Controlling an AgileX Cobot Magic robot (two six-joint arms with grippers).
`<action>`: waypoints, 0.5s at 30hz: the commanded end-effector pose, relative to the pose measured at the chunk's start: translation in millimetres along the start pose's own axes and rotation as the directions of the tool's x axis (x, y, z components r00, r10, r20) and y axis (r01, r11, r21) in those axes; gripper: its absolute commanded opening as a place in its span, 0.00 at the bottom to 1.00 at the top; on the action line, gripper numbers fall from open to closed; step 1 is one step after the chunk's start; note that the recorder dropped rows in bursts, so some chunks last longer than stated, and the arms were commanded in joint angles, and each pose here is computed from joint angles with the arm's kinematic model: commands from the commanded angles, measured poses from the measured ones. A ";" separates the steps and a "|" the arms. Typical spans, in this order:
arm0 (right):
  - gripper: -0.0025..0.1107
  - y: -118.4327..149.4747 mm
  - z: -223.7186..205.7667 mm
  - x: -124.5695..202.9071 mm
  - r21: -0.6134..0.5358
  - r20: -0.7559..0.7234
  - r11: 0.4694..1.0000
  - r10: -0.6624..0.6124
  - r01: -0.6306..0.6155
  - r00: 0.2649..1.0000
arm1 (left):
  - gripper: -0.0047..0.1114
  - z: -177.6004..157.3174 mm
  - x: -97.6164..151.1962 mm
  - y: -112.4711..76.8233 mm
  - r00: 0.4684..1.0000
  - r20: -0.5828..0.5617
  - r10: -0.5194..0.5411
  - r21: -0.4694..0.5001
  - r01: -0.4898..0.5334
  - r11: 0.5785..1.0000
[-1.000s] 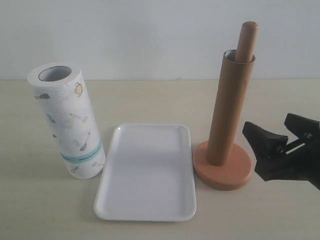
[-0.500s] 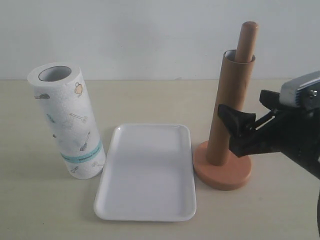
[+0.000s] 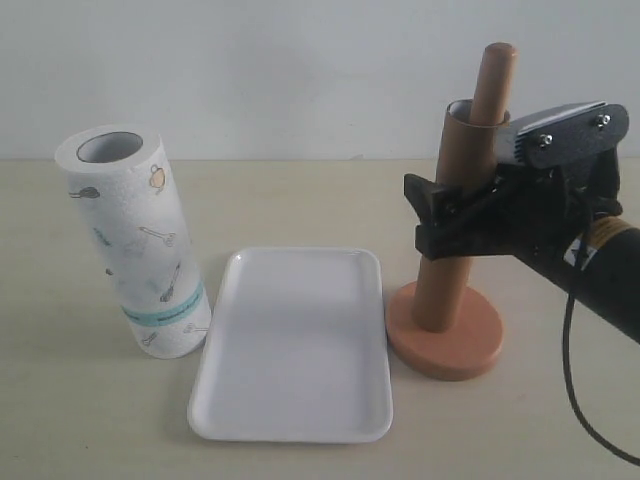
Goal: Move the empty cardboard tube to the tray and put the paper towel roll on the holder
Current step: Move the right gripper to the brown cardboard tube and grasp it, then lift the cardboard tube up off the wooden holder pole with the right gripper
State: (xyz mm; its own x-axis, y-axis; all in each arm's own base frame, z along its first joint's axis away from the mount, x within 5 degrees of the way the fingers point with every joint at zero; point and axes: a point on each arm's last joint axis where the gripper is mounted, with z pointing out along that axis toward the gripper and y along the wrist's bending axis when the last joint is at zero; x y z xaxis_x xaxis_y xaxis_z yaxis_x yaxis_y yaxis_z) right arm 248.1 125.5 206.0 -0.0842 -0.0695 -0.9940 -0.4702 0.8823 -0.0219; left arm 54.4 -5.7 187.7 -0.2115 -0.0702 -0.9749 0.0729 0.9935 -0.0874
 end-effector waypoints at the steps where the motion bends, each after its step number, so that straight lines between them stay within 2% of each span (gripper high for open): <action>1: 0.63 -4.2 7.3 -3.3 0.044 0.007 0.999 0.021 -0.021 1.000 | 0.11 0.1 1.2 0.3 1.000 -0.002 -0.006 -0.003 0.006 1.000; 5: 0.35 -9.7 8.2 -5.4 0.103 0.017 0.994 0.033 -0.035 0.999 | 0.11 0.1 1.2 0.3 1.000 -0.002 -0.006 -0.003 0.006 1.000; 10: 0.02 -10.3 11.5 -11.9 0.107 0.045 0.994 0.026 -0.031 0.999 | 0.11 0.1 1.2 0.3 1.000 -0.002 -0.006 -0.003 0.006 1.000; 15: 0.02 -9.9 7.5 -29.9 0.102 0.089 0.995 -0.016 0.007 0.996 | 0.11 0.1 1.2 0.3 1.000 -0.002 -0.006 -0.003 0.006 1.000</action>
State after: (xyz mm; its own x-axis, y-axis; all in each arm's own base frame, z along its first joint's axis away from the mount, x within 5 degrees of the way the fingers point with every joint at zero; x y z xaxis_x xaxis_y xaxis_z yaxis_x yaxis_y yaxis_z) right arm 263.5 122.8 220.3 -0.0549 -0.0419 -0.9976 -0.3772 0.9260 -0.0181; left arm 54.4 -5.7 187.7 -0.2115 -0.0702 -0.9749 0.0729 0.9935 -0.0874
